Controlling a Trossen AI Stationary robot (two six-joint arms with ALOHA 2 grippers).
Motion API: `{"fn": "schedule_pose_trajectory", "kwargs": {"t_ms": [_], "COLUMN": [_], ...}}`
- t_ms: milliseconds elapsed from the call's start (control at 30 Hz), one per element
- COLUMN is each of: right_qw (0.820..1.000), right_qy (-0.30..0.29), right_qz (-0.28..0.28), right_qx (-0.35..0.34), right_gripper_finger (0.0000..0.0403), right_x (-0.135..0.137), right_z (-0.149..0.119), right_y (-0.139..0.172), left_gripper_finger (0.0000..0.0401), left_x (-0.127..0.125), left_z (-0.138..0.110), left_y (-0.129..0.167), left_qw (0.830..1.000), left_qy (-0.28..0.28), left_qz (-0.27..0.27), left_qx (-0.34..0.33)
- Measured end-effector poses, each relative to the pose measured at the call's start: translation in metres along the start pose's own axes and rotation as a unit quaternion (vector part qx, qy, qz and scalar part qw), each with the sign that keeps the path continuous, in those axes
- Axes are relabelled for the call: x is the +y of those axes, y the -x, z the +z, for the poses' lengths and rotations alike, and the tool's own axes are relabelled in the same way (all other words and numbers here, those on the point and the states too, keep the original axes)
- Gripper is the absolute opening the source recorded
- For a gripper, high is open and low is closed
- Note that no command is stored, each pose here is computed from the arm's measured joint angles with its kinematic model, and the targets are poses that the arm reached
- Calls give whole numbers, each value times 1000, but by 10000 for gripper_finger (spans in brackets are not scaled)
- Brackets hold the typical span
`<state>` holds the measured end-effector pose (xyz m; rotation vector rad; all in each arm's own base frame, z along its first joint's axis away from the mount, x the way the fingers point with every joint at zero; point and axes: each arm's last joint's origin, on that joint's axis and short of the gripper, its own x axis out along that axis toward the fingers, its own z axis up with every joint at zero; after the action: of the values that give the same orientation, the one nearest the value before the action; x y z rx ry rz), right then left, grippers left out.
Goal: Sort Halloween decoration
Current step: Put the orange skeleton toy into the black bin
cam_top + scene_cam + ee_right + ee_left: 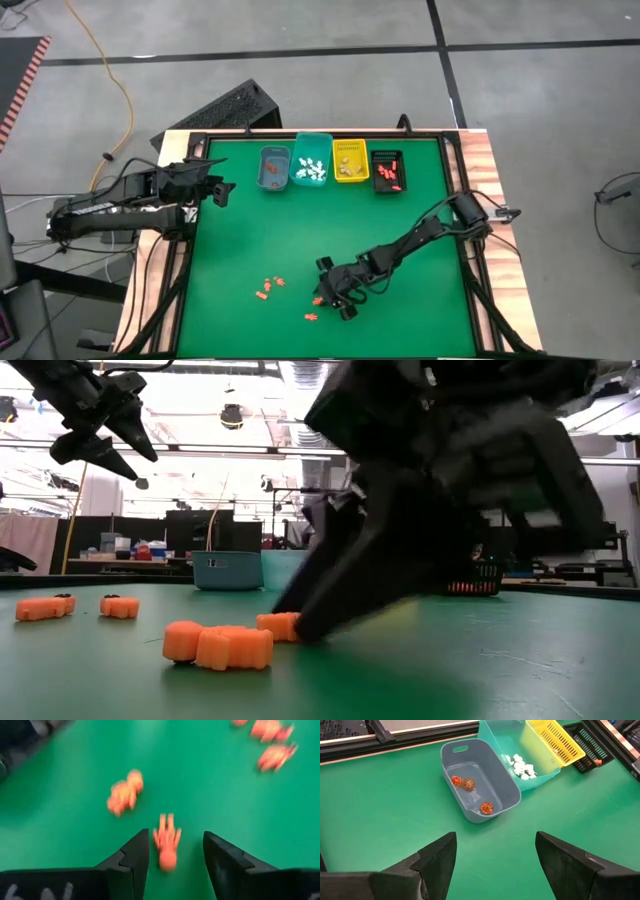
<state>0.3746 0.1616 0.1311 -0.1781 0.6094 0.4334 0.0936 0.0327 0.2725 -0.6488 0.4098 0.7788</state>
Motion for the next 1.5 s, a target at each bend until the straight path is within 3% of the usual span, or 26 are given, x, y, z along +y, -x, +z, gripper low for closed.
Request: {"fn": "schedule_pose_trajectory", "kwargs": {"t_ms": [333,933,1500], "right_qw": [999,988,981], "right_qy": [-25,-147,-186], "right_qz": [-9,-31,-50], "right_qx": [23,41,25], "right_gripper_finger": [164,19,9], "right_x": [1,0,-16], "right_z": [-15,-23,-20], "right_y": [-14,-18,-14], "left_gripper_finger": [261,261,261], "left_x": [0,1,1], "left_z": [0,0,0], "left_y": [0,0,0], "left_qw": [1000,1000,1000], "left_qy": [3,-7,-4], "left_qz": [1,7,7], "left_qx": [0,-5,-5]}}
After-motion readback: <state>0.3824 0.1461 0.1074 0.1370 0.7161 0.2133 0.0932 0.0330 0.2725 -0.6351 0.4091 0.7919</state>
